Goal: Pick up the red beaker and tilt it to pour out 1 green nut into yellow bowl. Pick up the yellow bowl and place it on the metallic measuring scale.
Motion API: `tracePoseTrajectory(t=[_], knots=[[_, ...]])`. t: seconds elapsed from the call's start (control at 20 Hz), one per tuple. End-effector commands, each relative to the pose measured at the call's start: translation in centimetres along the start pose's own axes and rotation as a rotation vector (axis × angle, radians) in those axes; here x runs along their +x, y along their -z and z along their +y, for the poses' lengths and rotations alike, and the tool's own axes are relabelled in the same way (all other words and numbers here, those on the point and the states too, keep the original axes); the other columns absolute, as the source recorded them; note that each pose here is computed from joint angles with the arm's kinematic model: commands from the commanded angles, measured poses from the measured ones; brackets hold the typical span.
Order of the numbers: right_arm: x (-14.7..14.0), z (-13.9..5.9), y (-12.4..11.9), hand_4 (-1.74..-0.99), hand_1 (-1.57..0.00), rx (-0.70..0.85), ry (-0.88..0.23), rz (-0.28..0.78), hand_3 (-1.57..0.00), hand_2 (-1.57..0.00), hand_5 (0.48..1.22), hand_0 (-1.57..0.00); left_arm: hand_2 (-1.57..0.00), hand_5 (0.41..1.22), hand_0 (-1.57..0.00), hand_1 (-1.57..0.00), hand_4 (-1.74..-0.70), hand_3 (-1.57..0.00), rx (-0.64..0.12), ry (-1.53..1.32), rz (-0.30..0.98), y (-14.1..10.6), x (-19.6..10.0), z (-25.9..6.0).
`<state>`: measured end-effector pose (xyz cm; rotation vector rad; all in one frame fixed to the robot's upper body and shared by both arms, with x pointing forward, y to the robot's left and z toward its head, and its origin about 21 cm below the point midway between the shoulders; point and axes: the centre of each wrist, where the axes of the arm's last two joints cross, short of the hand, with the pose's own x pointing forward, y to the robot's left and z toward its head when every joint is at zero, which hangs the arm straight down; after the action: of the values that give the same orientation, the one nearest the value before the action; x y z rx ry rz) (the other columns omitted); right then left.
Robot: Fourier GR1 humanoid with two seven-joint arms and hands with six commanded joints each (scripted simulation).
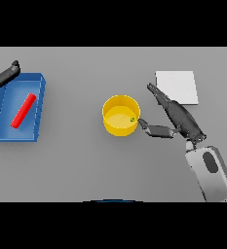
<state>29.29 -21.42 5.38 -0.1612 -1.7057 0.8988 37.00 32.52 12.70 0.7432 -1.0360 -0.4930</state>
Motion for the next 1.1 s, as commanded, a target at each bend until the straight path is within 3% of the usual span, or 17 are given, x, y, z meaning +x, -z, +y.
tracePoseTrajectory(t=[0.0, 0.2, 0.5, 1.05], knots=[[0.0, -0.1, 0.3, -1.26, 0.0, 0.049, -0.063, 0.003, 0.0, 0.0, 0.656, 0.0, 0.0, 0.709, 0.0, 0.0, -0.74, 0.0, 0.002, 0.008, 0.004, 0.1, -0.2, 0.0], [1.9, -0.1, 2.6, -1.23, 0.0, 0.202, -0.311, -0.043, 0.0, 0.0, 0.62, 0.0, 0.0, 0.711, 0.0, 0.0, -0.75, 0.0, -0.007, -0.004, -0.003, 0.2, -0.8, 0.3], [3.5, 0.0, 5.8, -1.226, 0.0, 0.417, -0.52, -0.105, 0.0, 0.0, 0.632, 0.0, 0.0, 0.717, 0.0, 0.0, -0.76, 0.0, -0.015, -0.02, -0.02, 0.4, -0.7, -0.1], [2.6, 2.3, 7.7, -1.242, 0.0, 0.604, -0.637, -0.121, 0.0, 0.0, 0.664, 0.0, 0.0, 0.727, 0.0, 0.0, -0.8, 0.0, -0.021, -0.056, -0.04, 0.2, -1.1, -0.1]])
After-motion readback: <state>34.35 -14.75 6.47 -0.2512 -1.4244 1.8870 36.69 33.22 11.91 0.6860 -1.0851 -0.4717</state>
